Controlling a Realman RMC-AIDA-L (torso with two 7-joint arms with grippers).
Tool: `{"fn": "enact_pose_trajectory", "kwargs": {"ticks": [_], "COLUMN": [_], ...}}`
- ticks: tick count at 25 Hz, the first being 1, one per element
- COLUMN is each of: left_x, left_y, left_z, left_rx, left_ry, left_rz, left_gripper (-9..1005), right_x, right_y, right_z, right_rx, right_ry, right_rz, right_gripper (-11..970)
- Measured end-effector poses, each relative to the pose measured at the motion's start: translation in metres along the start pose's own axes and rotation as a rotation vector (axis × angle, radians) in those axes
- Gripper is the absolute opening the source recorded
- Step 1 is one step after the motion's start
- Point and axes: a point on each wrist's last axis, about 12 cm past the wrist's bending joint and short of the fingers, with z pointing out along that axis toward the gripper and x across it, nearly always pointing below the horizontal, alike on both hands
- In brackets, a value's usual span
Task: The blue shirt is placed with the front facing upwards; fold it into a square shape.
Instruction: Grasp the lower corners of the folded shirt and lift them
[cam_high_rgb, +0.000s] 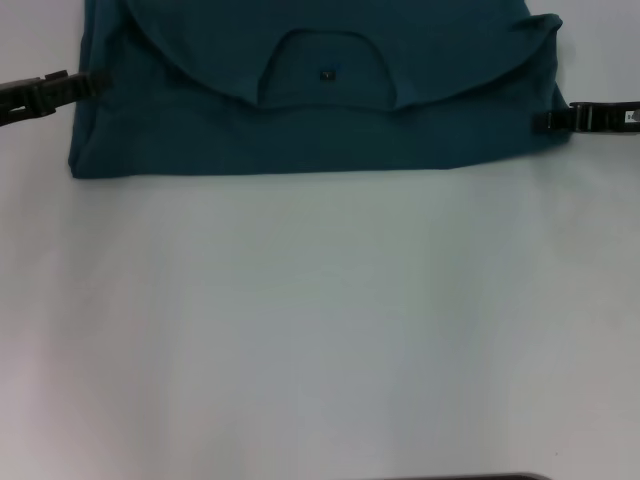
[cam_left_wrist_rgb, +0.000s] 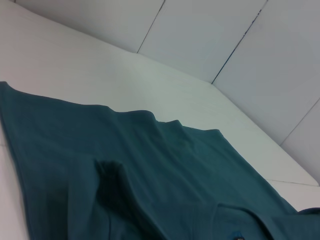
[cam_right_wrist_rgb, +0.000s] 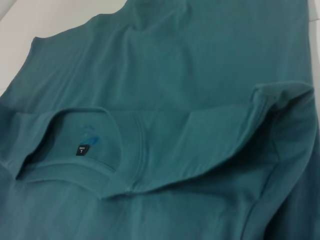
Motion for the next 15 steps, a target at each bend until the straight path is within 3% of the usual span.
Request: {"fn": "enact_pose_trajectory", "kwargs": {"ticks": [1, 7, 15], "left_x": [0.0003, 0.0021, 0.0101], "left_y": [0.0, 0.0008, 0.0053], "left_z": [0.0001, -0.0005, -0.0013], "left_rx": [0.0, -0.004, -0.039], "left_ry": [0.0, 0.002, 0.041], "left_rz": [-0.001, -0.006, -0.013], "left_gripper": [796, 796, 796], "right_x": [0.0, 0.0006, 0.001], "right_y": [-0.0002, -0.0031, -0.0041], "right_z": [-0.0001, -0.0026, -0.0031], "right_rx": [0.0, 0.007, 0.01], "right_ry": [0.0, -0.007, -0.011], "right_rz": [0.001, 0.011, 0.015], "right_gripper": [292, 80, 36]}}
